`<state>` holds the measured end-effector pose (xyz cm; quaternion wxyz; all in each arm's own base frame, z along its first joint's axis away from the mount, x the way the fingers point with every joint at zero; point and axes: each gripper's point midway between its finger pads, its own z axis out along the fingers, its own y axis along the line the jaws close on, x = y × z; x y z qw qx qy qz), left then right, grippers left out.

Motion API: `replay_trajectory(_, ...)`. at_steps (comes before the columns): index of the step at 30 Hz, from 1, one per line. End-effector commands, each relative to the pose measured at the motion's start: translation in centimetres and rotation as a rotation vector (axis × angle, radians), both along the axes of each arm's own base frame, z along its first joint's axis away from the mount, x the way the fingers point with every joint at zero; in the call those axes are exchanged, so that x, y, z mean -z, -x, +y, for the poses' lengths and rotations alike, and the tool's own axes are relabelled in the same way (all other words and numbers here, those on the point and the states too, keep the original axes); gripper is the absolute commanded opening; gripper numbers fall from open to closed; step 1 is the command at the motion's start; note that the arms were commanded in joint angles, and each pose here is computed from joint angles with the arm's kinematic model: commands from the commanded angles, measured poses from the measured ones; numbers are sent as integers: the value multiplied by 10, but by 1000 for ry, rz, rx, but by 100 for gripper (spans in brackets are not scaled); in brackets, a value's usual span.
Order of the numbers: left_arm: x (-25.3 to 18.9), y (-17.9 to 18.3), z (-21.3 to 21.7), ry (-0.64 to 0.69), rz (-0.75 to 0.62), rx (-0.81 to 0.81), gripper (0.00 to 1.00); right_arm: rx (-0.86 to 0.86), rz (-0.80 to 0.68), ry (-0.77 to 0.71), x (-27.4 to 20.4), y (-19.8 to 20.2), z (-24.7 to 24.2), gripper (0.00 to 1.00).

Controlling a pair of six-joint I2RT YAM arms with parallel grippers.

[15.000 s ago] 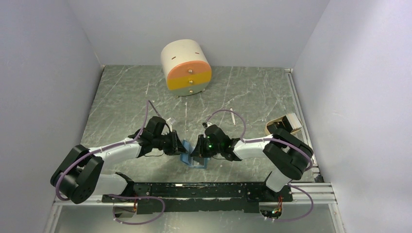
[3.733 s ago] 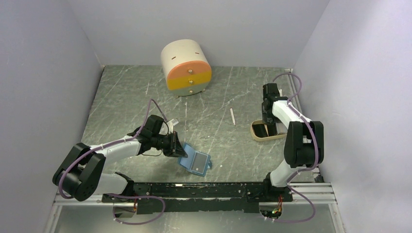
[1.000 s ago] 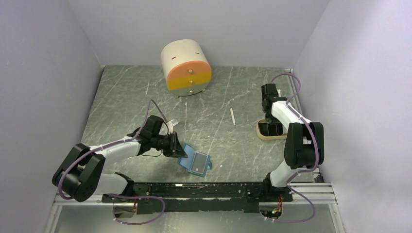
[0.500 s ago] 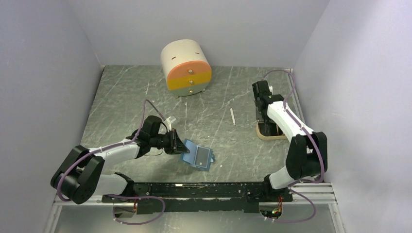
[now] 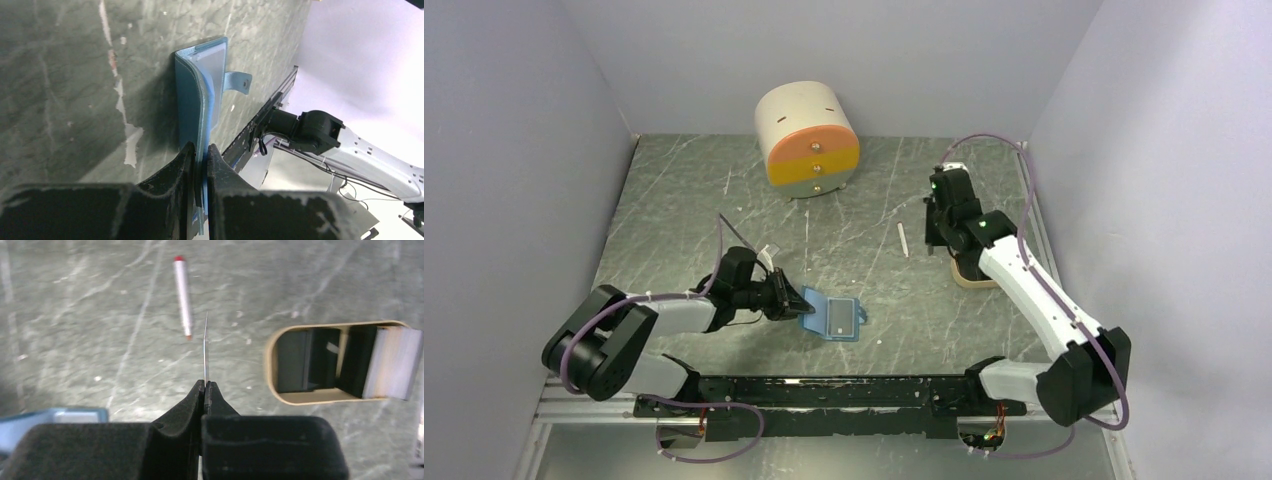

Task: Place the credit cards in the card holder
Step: Pick up the credit card from the storage box, then insert the credit card into the card holder.

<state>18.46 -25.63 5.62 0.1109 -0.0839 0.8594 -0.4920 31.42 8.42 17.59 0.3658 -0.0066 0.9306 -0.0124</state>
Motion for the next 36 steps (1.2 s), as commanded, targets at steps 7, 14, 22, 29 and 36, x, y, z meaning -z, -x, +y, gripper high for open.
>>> replay_trajectory(7, 17, -4, 11, -97, -18, -22, 24, -279, -81, -461, 2, 43, 134, 0)
replay_trajectory(14, 18, -4, 26, -193, -57, -45, 26, -386, -15, -673, 22, 77, 199, 0)
replay_trajectory(22, 31, 9, 30, -192, -36, -29, 21, -366, 70, -806, 63, 96, 222, 0)
replay_trajectory(29, 33, 11, 39, -234, -45, -48, 27, -316, 125, -832, 93, 100, 228, 0)
replay_trajectory(36, 35, 14, 46, -261, -54, -61, 30, -322, 138, -826, 104, 103, 230, 0)
